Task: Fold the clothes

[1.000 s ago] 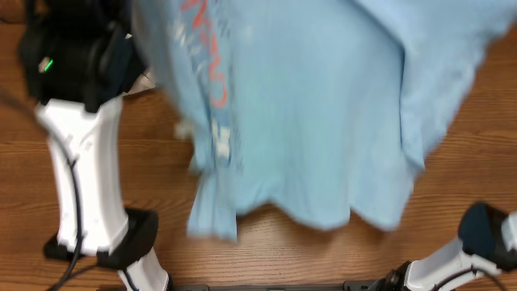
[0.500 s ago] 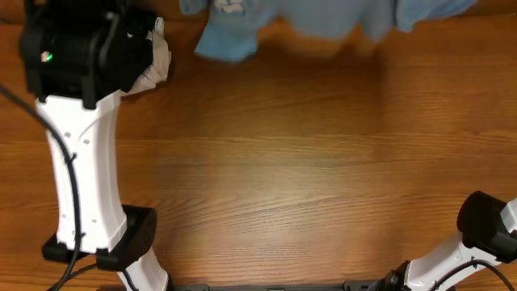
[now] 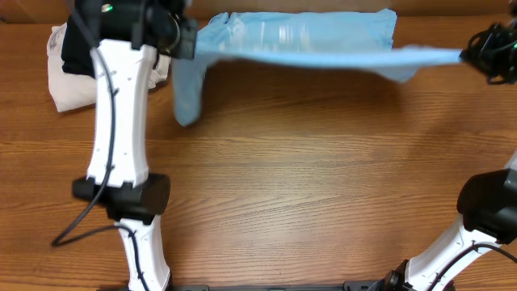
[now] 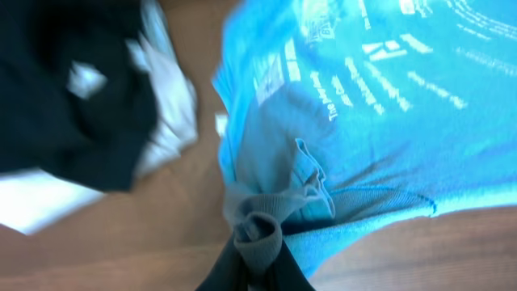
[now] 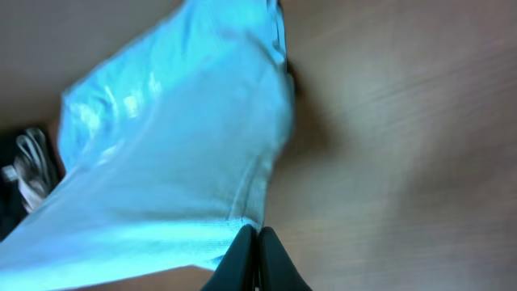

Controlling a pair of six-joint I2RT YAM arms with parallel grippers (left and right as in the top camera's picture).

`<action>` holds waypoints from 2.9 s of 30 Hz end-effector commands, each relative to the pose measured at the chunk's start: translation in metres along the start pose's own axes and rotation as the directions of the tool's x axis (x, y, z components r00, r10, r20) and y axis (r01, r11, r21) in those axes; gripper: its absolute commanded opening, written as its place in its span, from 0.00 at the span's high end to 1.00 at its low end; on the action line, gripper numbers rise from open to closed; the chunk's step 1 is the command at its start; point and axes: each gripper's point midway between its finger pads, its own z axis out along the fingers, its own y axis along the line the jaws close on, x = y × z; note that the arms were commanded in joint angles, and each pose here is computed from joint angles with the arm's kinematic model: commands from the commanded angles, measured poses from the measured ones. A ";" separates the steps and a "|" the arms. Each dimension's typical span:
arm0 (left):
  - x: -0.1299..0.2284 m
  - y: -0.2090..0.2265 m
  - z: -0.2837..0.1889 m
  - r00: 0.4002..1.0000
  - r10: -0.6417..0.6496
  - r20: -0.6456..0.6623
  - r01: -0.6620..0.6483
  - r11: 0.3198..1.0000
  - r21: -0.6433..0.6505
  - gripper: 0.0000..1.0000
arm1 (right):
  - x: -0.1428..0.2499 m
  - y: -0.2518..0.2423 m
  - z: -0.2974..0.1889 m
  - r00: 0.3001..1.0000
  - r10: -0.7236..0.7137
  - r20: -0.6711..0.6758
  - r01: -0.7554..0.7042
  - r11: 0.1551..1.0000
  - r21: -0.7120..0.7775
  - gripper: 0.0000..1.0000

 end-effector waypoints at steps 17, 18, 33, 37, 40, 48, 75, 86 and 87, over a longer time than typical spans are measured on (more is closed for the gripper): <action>0.111 -0.046 -0.031 0.956 -0.079 -0.283 0.106 0.991 0.081 0.96 | 0.099 -0.018 -0.087 0.999 0.050 -0.012 -0.048 0.987 0.152 0.96; 0.120 -0.045 -0.031 0.952 -0.083 -0.295 0.107 0.992 0.068 0.96 | 0.110 -0.022 -0.086 0.997 0.075 -0.009 -0.073 0.985 0.156 0.96; 0.233 -0.055 0.001 0.914 -0.129 -0.384 0.153 0.988 0.032 0.96 | 0.240 -0.070 -0.074 0.955 0.295 0.039 -0.290 0.894 0.342 0.96; 0.225 -0.058 0.014 0.930 -0.130 -0.343 0.154 0.987 0.045 0.96 | 0.247 -0.078 -0.059 0.944 0.329 0.015 -0.313 0.883 0.349 0.96; 0.206 -0.057 0.021 0.955 -0.137 -0.263 0.153 0.987 0.042 0.96 | 0.243 -0.083 -0.050 0.940 0.342 0.015 -0.325 0.880 0.345 0.96; 0.158 -0.040 0.046 0.985 -0.152 -0.079 0.147 0.987 -0.058 0.96 | 0.215 -0.092 -0.019 0.937 0.350 -0.004 -0.332 0.893 0.303 0.96; 0.091 -0.044 0.180 0.988 -0.130 0.084 0.138 0.986 -0.096 0.57 | 0.148 -0.094 0.128 0.981 0.183 -0.058 -0.168 0.965 0.202 0.61; 0.076 -0.031 0.099 0.984 -0.171 -0.044 0.168 0.984 -0.068 0.00 | 0.145 -0.062 0.082 0.981 0.182 -0.069 -0.169 0.972 0.163 0.18; 0.081 -0.031 0.092 0.982 -0.173 -0.075 0.168 0.983 -0.068 0.00 | 0.151 -0.059 0.075 0.979 0.187 -0.081 -0.172 0.971 0.164 0.18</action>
